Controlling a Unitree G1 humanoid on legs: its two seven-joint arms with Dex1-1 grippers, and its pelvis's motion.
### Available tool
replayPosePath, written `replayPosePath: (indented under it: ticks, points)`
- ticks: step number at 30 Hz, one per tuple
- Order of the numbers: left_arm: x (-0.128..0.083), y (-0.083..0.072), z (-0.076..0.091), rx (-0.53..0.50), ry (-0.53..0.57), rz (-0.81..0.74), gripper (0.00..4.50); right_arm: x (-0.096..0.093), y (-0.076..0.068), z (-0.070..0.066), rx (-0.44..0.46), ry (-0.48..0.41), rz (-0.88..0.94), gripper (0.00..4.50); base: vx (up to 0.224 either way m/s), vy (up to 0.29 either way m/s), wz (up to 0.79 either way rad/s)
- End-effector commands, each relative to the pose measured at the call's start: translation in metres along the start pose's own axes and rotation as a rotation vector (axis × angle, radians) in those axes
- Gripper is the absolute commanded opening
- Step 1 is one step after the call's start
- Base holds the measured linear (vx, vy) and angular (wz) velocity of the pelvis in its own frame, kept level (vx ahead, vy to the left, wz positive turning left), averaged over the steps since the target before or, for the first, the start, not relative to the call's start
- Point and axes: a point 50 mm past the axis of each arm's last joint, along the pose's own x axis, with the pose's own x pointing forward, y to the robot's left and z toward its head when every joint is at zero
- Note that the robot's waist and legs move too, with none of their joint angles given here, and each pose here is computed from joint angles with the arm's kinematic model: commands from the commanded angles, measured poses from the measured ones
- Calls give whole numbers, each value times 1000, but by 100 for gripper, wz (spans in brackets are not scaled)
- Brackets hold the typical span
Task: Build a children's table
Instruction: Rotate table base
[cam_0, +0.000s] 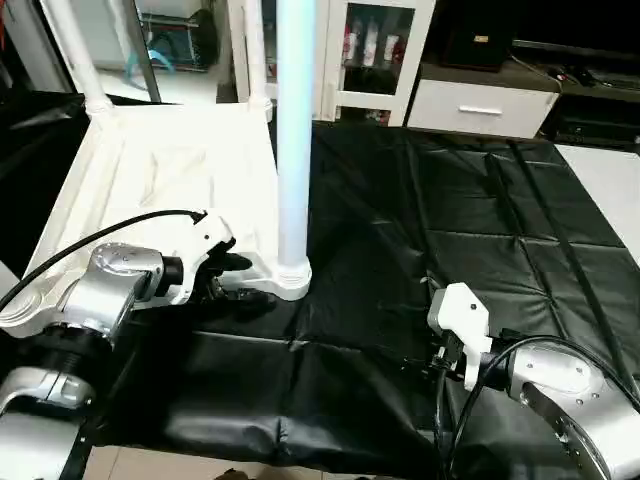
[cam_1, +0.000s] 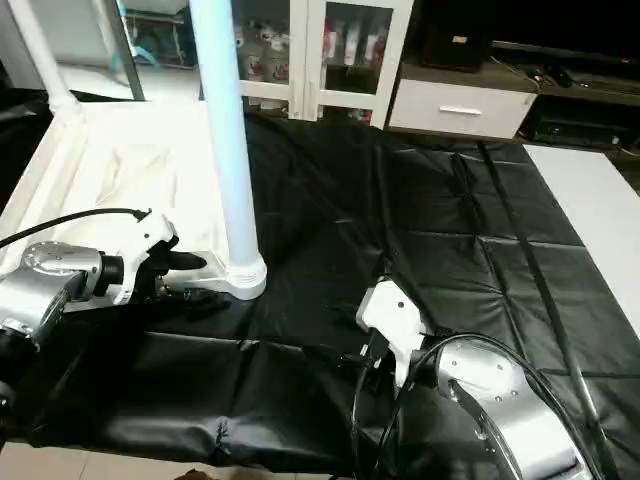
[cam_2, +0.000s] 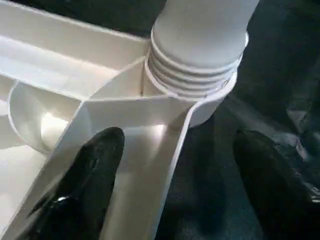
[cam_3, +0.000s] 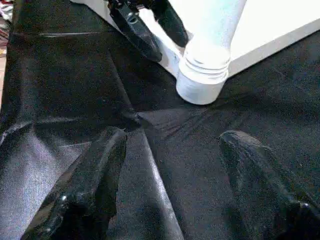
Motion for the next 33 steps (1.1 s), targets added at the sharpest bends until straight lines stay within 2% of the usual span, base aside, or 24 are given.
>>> replayPosePath:
  ticks: [1, 9, 17, 33]
  points:
    - [-2, 4, 0, 31, 30, 12, 359, -3, -3, 6, -10, -11, -17, 318, 0, 0, 0]
    - [-10, 7, -4, 52, 53, 12, 294, -1, -4, 6, -8, -15, -19, 318, 0, 0, 0]
    - [-15, 7, -2, 101, -14, 29, 214, 1, -3, 6, 3, -15, -2, 318, 0, 0, 0]
    - [-17, 9, -12, 118, 13, 12, 87, 3, -1, 6, 2, -21, 3, 318, 0, 0, 0]
